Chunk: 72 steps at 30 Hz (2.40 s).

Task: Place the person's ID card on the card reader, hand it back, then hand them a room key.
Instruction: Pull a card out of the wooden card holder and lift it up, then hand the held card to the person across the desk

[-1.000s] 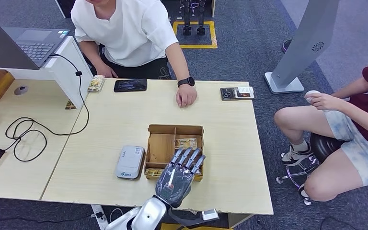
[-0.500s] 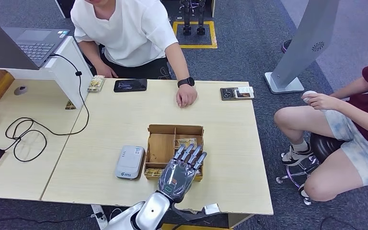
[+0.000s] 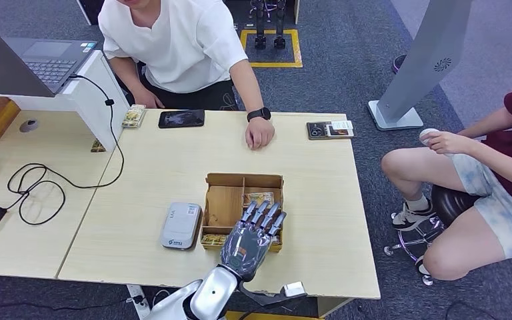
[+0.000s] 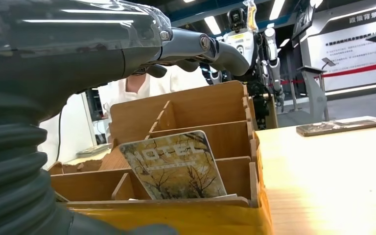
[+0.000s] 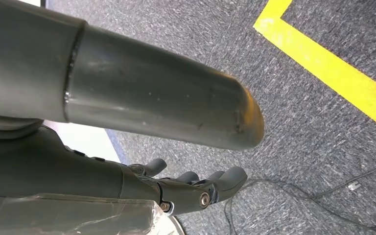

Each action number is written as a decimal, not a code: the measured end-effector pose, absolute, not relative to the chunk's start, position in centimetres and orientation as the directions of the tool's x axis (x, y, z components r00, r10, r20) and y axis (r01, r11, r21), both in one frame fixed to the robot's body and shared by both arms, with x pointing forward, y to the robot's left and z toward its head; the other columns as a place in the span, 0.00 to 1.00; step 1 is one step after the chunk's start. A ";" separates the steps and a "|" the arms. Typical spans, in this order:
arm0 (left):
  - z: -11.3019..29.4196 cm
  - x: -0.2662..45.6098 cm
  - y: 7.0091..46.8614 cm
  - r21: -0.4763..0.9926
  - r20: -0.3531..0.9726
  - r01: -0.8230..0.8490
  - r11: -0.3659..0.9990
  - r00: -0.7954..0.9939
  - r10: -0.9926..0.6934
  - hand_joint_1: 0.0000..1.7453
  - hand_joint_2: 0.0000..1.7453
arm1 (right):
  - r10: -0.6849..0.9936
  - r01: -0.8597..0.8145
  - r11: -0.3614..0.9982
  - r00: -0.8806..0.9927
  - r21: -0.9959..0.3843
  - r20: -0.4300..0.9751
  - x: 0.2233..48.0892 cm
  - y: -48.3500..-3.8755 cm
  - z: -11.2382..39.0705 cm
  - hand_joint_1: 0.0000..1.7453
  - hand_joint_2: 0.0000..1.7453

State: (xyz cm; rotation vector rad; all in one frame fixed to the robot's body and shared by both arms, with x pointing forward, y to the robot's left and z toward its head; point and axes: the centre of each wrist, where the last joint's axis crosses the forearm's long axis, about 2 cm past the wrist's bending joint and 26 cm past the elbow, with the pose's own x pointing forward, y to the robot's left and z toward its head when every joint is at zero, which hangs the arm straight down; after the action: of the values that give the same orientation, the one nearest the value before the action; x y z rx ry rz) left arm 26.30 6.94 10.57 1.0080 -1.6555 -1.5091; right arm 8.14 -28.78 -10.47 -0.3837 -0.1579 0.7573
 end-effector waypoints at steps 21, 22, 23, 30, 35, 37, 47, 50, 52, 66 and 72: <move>10.7 26.6 6.8 0.997 -0.025 -0.077 0.013 -0.468 -0.883 1.00 1.00 | 0.698 -0.641 0.657 0.716 -0.398 -0.001 8.4 -28.7 -10.4 0.00 0.00; 10.7 26.6 6.9 0.997 -0.024 -0.078 0.014 -0.468 -0.883 1.00 1.00 | 0.699 -0.641 0.656 0.715 -0.398 -0.001 8.4 -28.7 -10.4 0.00 0.00; 10.7 26.6 6.9 0.997 -0.023 -0.079 0.017 -0.468 -0.884 1.00 1.00 | 0.698 -0.640 0.656 0.716 -0.399 0.000 8.5 -28.7 -10.4 0.00 0.00; 10.8 26.6 6.9 0.993 -0.003 -0.107 0.053 -0.471 -0.882 1.00 1.00 | 0.697 -0.637 0.658 0.717 -0.401 0.005 8.6 -28.7 -10.4 0.00 0.00; 11.1 26.8 7.2 0.973 0.047 -0.175 0.151 -0.490 -0.871 1.00 1.00 | 0.684 -0.623 0.671 0.730 -0.402 0.010 8.5 -28.7 -10.4 0.00 0.00; 11.6 27.0 7.4 0.953 0.080 -0.212 0.214 -0.505 -0.859 1.00 1.00 | 0.677 -0.616 0.676 0.736 -0.404 0.012 8.4 -28.7 -10.4 0.00 0.00; 14.1 27.3 8.6 0.856 0.160 -0.330 0.399 -0.565 -0.810 1.00 1.00 | 0.655 -0.592 0.697 0.756 -0.405 0.021 7.5 -28.6 -10.5 0.00 0.00; 14.6 27.1 9.1 0.824 0.184 -0.348 0.447 -0.582 -0.792 1.00 1.00 | 0.645 -0.583 0.705 0.764 -0.404 0.024 7.1 -28.7 -10.6 0.00 0.00; 15.1 27.0 9.3 0.808 0.193 -0.355 0.470 -0.595 -0.780 1.00 1.00 | 0.640 -0.579 0.709 0.768 -0.403 0.024 6.9 -28.7 -10.6 0.00 0.00; 17.5 25.7 10.0 0.624 0.405 -0.235 0.745 -0.717 -0.567 1.00 1.00 | 0.612 -0.550 0.730 0.791 -0.406 0.028 5.4 -28.9 -10.9 0.00 0.00; 18.2 26.5 10.1 0.615 0.412 -0.248 0.749 -0.709 -0.573 1.00 1.00 | 0.619 -0.559 0.726 0.785 -0.400 0.027 5.3 -28.8 -10.9 0.00 0.00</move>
State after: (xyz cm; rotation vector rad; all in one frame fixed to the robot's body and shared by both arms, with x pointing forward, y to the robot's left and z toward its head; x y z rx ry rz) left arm 26.47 10.11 18.25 0.6150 -2.3450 -0.7101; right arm 5.35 -28.83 -10.88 -0.3876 -0.1630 0.6531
